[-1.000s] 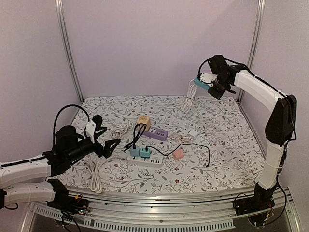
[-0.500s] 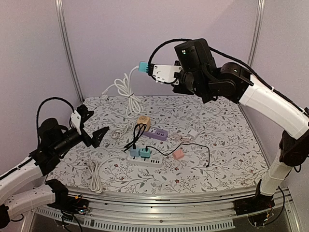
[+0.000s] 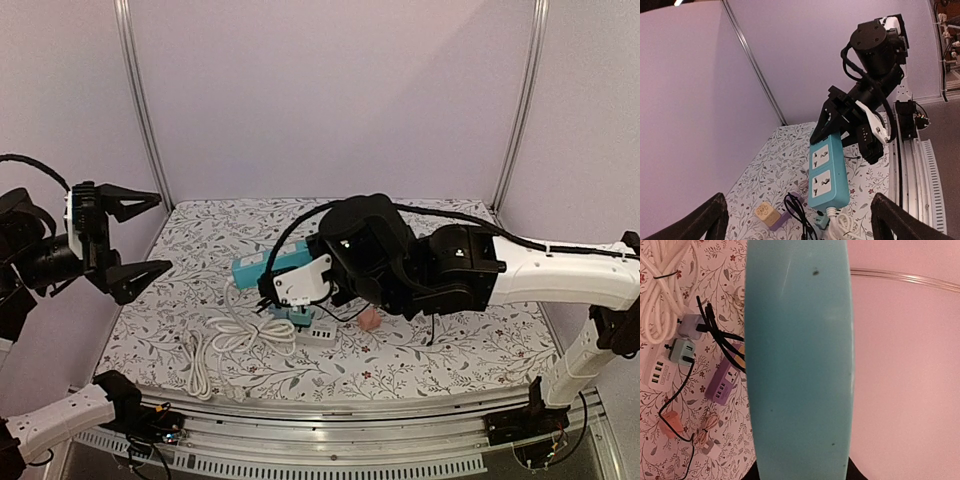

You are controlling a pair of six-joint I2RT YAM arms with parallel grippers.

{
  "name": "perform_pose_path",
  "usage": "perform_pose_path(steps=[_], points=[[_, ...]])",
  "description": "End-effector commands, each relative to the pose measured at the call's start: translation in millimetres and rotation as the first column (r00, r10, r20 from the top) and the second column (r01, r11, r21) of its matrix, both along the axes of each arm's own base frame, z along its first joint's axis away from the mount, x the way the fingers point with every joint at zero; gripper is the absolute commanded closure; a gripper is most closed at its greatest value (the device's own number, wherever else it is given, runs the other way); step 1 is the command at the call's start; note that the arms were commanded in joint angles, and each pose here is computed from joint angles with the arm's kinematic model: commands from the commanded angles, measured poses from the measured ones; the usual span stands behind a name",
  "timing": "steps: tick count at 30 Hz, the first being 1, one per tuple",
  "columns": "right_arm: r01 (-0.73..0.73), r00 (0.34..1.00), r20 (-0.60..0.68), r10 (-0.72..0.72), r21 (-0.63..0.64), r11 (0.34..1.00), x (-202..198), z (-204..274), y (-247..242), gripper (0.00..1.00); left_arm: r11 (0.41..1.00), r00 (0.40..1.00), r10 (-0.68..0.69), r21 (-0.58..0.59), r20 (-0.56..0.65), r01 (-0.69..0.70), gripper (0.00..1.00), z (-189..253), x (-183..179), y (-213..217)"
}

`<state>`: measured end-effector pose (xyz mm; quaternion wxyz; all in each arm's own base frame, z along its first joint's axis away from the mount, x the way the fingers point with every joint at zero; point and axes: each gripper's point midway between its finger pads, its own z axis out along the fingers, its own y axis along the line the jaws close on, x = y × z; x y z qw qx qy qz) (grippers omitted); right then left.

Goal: Insert the plug

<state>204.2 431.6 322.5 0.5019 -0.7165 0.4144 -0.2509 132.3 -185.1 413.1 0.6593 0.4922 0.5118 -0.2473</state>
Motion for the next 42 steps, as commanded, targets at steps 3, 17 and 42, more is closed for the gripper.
perform_pose_path(steps=[3,17,42], points=[[-0.049,0.981,-0.160,0.106,0.325,0.945,-41,18,19,1.00,0.995,0.895,-0.017,0.081,-0.446,0.059,0.00,-95,13,-15],[0.107,0.952,-0.306,0.019,0.391,0.914,-30,-35,65,1.00,0.993,0.923,-0.019,0.101,-0.385,0.062,0.01,-98,24,-19],[0.137,0.948,-0.269,-0.170,-0.138,0.981,-38,-261,-60,1.00,0.873,0.907,-0.036,0.429,-0.419,0.233,0.23,-280,0,-104]])
